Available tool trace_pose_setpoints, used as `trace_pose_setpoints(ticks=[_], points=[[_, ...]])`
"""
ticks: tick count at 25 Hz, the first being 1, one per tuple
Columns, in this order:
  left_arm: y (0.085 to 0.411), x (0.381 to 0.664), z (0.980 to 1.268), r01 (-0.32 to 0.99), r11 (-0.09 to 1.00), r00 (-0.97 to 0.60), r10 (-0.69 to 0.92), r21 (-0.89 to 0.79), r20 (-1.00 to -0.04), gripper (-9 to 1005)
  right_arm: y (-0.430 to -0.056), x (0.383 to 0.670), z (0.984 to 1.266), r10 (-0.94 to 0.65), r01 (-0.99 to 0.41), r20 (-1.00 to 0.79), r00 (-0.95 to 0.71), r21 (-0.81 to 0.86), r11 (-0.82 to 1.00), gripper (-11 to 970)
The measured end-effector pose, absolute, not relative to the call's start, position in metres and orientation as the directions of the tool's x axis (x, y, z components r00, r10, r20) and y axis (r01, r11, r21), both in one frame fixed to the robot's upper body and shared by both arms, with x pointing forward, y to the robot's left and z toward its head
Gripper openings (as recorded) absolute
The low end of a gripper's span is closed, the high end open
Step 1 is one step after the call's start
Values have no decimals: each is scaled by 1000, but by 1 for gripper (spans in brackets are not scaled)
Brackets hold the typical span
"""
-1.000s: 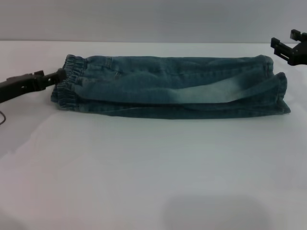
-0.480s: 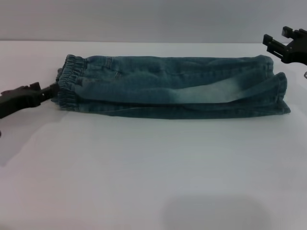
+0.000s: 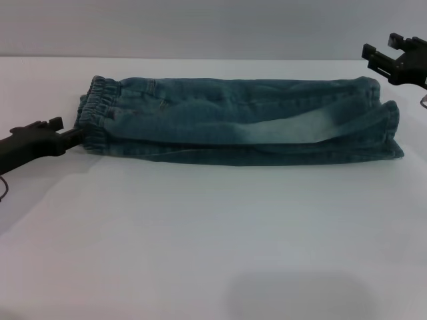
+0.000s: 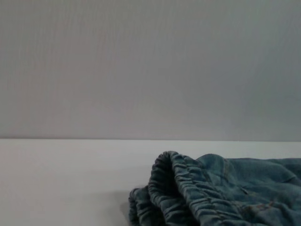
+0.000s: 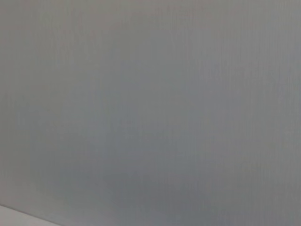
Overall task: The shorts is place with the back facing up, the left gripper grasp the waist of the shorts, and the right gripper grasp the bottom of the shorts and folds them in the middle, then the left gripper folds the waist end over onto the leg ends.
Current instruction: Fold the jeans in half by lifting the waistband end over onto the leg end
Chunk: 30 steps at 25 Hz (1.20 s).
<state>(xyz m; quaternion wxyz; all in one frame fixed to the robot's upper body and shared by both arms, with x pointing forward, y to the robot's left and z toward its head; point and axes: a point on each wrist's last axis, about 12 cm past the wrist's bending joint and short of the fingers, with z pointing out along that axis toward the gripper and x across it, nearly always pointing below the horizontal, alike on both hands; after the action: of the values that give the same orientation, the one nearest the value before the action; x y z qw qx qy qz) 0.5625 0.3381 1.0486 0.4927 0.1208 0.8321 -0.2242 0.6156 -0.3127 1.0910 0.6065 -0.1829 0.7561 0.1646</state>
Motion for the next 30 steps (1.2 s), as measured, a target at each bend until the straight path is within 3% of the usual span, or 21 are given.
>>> trace_pose_setpoints(ticks=[30], points=[[320,579,1036,397,897,-515,43,-194,-856,696,-311,613,1095,-62,-504,-983,-175,35,863,588]])
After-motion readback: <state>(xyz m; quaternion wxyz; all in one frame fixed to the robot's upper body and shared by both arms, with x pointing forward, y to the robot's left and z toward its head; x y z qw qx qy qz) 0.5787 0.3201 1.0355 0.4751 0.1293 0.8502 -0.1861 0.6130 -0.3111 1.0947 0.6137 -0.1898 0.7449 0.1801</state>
